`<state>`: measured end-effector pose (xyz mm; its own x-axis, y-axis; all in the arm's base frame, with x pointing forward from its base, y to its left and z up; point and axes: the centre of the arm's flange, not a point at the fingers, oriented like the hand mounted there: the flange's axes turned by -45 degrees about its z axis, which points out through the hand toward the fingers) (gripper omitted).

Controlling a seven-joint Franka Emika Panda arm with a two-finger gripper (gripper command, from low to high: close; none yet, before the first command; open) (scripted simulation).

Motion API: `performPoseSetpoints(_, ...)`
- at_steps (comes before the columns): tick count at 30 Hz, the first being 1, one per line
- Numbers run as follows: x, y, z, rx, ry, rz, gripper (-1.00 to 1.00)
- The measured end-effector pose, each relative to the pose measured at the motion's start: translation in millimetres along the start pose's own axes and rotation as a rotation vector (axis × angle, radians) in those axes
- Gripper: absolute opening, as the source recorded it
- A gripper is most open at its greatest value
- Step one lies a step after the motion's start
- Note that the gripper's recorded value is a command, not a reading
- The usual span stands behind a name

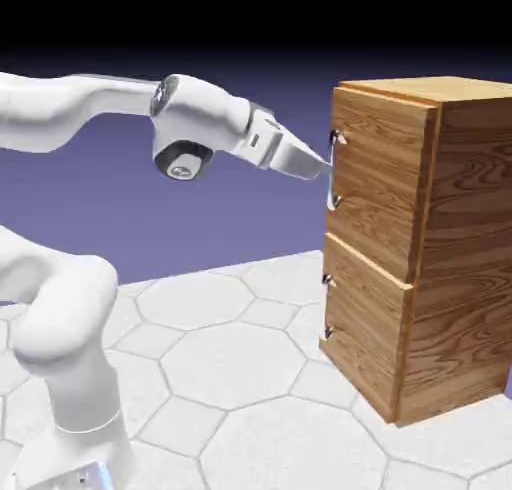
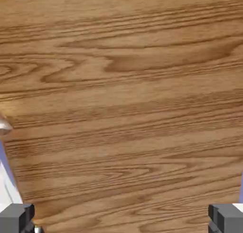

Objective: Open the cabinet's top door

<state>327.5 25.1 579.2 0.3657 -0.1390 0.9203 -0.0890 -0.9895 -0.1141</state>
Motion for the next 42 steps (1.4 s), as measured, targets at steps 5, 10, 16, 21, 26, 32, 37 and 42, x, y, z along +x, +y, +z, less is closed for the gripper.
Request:
performPoseSetpoints(5, -2, -16, -8, 0.005, 0.071, 0.002, 1.0)
performPoseSetpoints(10, -10, -34, -10, 0.011, 0.138, -0.005, 1.0)
performPoseSetpoints(16, -25, -54, -2, 0.015, 0.214, -0.025, 1.0)
performPoseSetpoints(21, -42, -69, 13, 0.016, 0.272, -0.049, 1.0)
performPoseSetpoints(26, -63, -79, 35, 0.011, 0.325, -0.077, 1.0)
performPoseSetpoints(32, -92, -82, 70, -0.002, 0.382, -0.115, 1.0)
performPoseSetpoints(37, -81, -84, 100, -0.003, 0.385, -0.117, 1.0)
performPoseSetpoints(42, -76, -78, 112, 0.027, 0.383, -0.122, -1.0)
